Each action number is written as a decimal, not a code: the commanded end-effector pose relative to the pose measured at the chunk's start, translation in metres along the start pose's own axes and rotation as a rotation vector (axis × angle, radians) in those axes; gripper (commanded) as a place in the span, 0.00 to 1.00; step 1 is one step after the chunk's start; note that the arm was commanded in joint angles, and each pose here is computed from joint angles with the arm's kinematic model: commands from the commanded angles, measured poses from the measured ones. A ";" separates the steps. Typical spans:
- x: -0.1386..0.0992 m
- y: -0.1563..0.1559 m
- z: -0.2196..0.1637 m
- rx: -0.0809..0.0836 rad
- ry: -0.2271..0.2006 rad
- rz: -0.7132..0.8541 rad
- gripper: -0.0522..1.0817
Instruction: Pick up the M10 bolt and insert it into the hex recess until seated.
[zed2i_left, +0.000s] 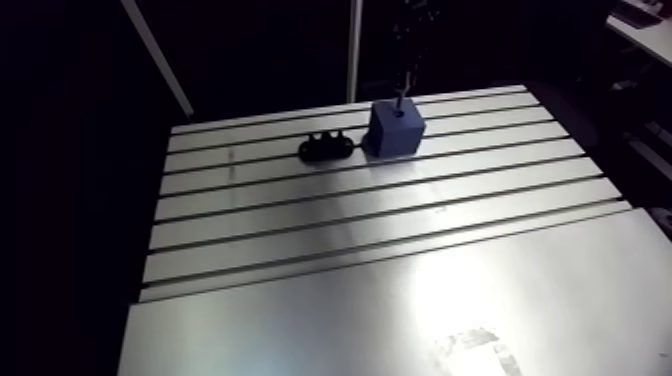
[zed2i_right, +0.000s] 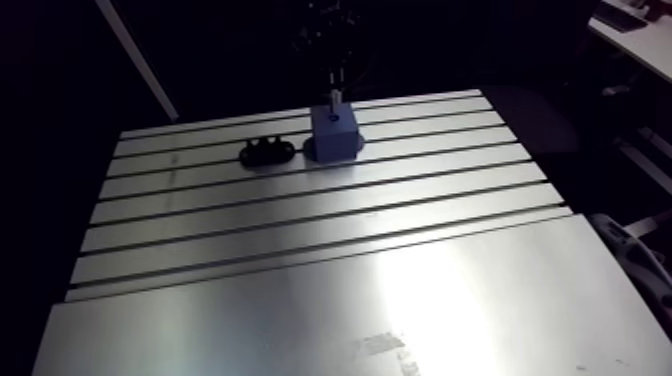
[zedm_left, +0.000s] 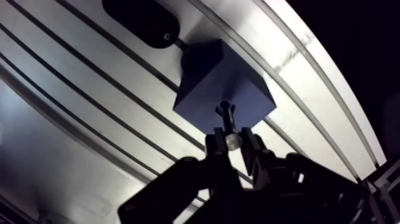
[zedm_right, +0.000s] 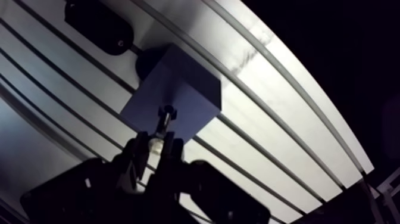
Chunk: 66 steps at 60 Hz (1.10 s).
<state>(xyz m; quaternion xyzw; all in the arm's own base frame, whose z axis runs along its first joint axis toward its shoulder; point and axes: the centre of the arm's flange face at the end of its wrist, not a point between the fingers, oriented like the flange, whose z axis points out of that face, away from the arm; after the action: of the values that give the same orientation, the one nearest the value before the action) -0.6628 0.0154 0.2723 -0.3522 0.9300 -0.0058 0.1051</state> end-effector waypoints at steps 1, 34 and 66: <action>0.002 0.001 0.005 0.005 -0.004 0.000 0.84; 0.002 -0.001 0.010 0.013 -0.010 -0.003 0.84; 0.000 -0.001 0.014 0.019 -0.014 -0.002 0.84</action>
<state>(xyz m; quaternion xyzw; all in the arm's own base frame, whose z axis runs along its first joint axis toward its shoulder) -0.6601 0.0149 0.2597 -0.3517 0.9291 -0.0113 0.1140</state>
